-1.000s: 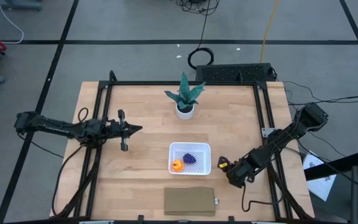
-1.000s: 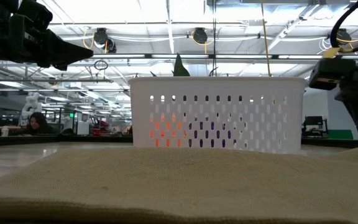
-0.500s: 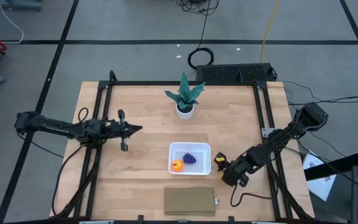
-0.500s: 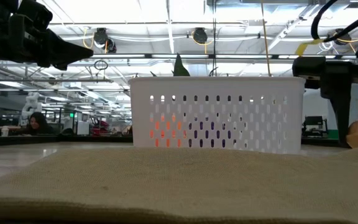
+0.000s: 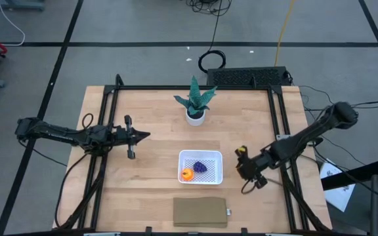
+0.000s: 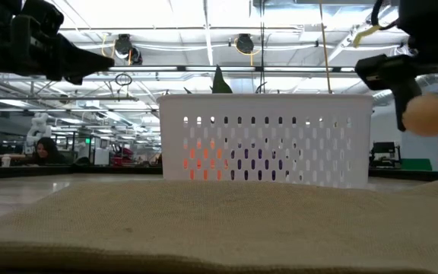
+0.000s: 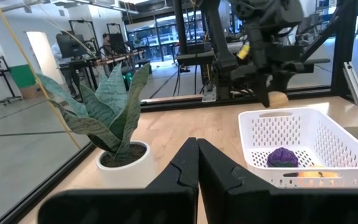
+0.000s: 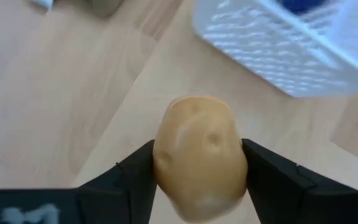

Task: Pick and placing Produce into tupperware
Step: Put the brown potato into the white basket

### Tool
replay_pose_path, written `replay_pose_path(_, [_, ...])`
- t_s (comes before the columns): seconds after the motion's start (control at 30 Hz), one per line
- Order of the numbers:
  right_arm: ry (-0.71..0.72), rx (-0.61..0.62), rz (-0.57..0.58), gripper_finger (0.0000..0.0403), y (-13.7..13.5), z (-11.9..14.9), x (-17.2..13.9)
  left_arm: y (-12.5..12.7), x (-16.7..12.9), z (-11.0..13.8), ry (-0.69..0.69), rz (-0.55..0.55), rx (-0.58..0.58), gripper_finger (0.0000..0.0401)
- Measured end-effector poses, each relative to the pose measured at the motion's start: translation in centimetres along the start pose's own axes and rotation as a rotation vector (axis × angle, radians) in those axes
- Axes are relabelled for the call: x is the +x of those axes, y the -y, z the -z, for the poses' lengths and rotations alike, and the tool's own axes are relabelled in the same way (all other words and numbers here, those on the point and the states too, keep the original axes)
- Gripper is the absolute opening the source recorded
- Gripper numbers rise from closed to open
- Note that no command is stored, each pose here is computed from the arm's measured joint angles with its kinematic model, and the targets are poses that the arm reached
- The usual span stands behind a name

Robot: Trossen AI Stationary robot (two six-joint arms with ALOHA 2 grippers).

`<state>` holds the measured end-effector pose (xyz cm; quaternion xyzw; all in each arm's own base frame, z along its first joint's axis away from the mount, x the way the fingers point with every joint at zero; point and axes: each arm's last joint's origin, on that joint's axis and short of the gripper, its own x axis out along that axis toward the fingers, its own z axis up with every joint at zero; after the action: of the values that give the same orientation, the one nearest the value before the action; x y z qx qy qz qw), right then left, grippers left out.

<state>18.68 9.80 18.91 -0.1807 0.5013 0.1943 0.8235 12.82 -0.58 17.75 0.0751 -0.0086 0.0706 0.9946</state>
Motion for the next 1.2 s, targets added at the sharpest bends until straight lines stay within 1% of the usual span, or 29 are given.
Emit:
replay_pose_path(0.07, [0.029, 0.047, 0.008, 0.0199, 0.3, 0.3, -0.7, 0.0, 0.0, -0.1, 0.007, -0.001, -0.002, 0.0001])
replay_pose_path(0.2, [0.068, 0.083, 0.007, 0.0196, 0.2, 1.0, -1.3, 0.0, 0.0, -0.1, 0.007, -0.001, -0.002, 0.0001])
replay_pose_path(0.37, [0.097, 0.158, 0.004, 0.0197, 0.1, 2.2, -1.7, 0.0, 0.0, -0.1, 0.007, -0.001, -0.003, 0.0001])
replay_pose_path(0.43, [0.139, 0.192, 0.003, 0.0197, 0.1, 2.6, -1.8, 0.0, 0.0, -0.1, 0.007, -0.001, -0.003, 0.0001])
replay_pose_path(0.53, [0.244, 0.227, -0.002, 0.0198, 0.0, 3.2, -1.6, 0.0, 0.0, -0.1, 0.006, -0.001, -0.004, 0.0001])
replay_pose_path(0.6, [0.279, 0.241, -0.001, 0.0198, -0.1, 4.0, -1.4, 0.0, 0.0, -0.1, 0.006, -0.001, -0.004, 0.0001])
replay_pose_path(0.67, [0.301, 0.259, 0.019, 0.0198, -0.1, 4.9, -1.1, 0.0, 0.0, -0.1, 0.006, -0.001, -0.004, 0.0001])
replay_pose_path(0.77, [0.380, 0.289, 0.037, 0.0198, -0.1, 5.9, -0.7, 0.0, 0.0, -0.1, 0.006, -0.001, -0.004, 0.0001])
replay_pose_path(0.93, [0.541, 0.308, 0.056, 0.0198, -0.2, 7.1, -0.5, 0.0, 0.0, -0.1, 0.006, -0.001, -0.004, 0.0001])
replay_pose_path(1.07, [0.610, 0.304, 0.098, 0.0198, -0.1, 7.9, -0.4, 0.0, 0.0, -0.1, 0.006, -0.001, -0.004, 0.0001])
replay_pose_path(1.2, [0.653, 0.291, 0.148, 0.0198, 0.0, 8.1, -0.4, 0.0, 0.0, -0.1, 0.006, -0.001, -0.004, 0.0001])
